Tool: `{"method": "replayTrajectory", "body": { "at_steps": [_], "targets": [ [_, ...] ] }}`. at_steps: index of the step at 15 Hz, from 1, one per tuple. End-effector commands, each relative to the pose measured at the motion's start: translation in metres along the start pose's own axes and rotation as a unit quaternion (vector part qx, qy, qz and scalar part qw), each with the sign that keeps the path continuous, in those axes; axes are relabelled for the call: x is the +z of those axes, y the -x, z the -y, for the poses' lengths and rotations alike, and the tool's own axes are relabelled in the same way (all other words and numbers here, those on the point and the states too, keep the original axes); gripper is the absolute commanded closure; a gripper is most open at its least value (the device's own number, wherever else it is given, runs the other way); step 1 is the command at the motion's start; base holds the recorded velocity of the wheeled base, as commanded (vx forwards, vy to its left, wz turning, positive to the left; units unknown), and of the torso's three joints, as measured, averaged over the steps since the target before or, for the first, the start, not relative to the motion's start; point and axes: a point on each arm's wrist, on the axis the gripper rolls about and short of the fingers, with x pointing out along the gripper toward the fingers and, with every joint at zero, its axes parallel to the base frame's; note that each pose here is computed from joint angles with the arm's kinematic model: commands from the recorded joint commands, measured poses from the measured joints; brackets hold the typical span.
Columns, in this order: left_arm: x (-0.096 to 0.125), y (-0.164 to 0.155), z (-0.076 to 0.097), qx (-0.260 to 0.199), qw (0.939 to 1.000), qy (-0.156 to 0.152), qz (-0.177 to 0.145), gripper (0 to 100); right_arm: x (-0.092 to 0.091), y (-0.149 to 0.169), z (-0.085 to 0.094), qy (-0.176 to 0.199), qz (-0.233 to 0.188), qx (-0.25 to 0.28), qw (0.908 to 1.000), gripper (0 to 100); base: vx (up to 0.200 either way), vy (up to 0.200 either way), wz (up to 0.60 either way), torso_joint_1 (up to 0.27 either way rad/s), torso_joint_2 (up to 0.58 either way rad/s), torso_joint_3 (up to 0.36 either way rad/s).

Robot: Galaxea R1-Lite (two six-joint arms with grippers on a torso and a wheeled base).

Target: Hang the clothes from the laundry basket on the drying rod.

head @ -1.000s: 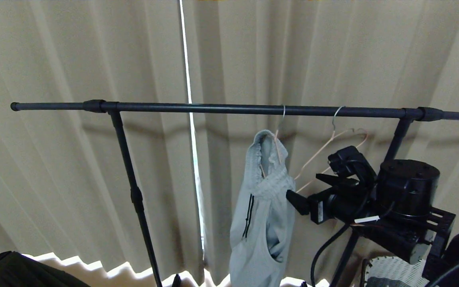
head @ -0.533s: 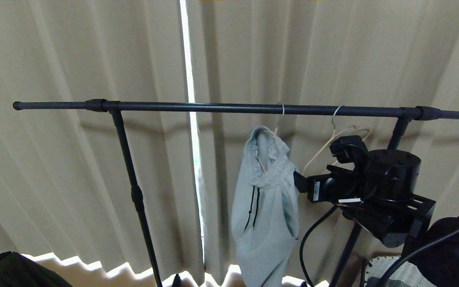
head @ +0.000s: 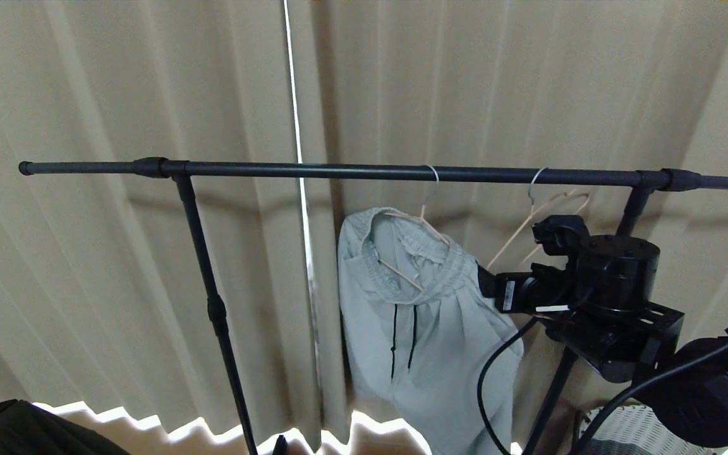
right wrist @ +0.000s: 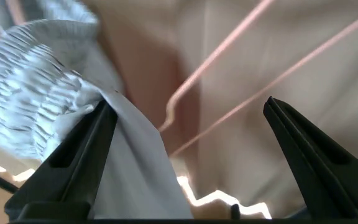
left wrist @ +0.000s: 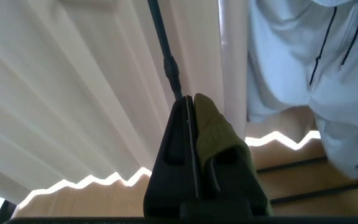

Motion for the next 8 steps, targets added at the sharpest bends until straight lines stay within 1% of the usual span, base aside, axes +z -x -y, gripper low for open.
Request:
{"method": "replayTrajectory", "body": {
  "at_steps": [1,4,7,8],
  "targets": [
    [0.000,0.000,0.000,0.001,1.0000,0.000,0.001,100,-0.006,0.007,0.004,0.005,-0.012,-0.003,0.9999,0,0.000,0.000,0.00,0.000,0.00,0.000],
    [0.000,0.000,0.000,0.001,1.0000,0.000,0.001,100,-0.013,0.017,0.010,0.010,-0.026,-0.001,0.9996,0,0.000,0.000,0.00,0.000,0.00,0.000],
    [0.000,0.000,0.000,0.001,1.0000,0.000,0.001,100,-0.009,0.022,0.011,0.007,-0.019,0.000,0.9998,0,0.000,0.000,0.00,0.000,0.00,0.000],
    [0.001,0.000,0.000,0.001,1.0000,0.000,0.002,100,-0.005,0.024,0.011,0.004,-0.011,0.002,0.9999,0,0.000,0.000,0.00,0.000,0.00,0.000]
  ]
}}
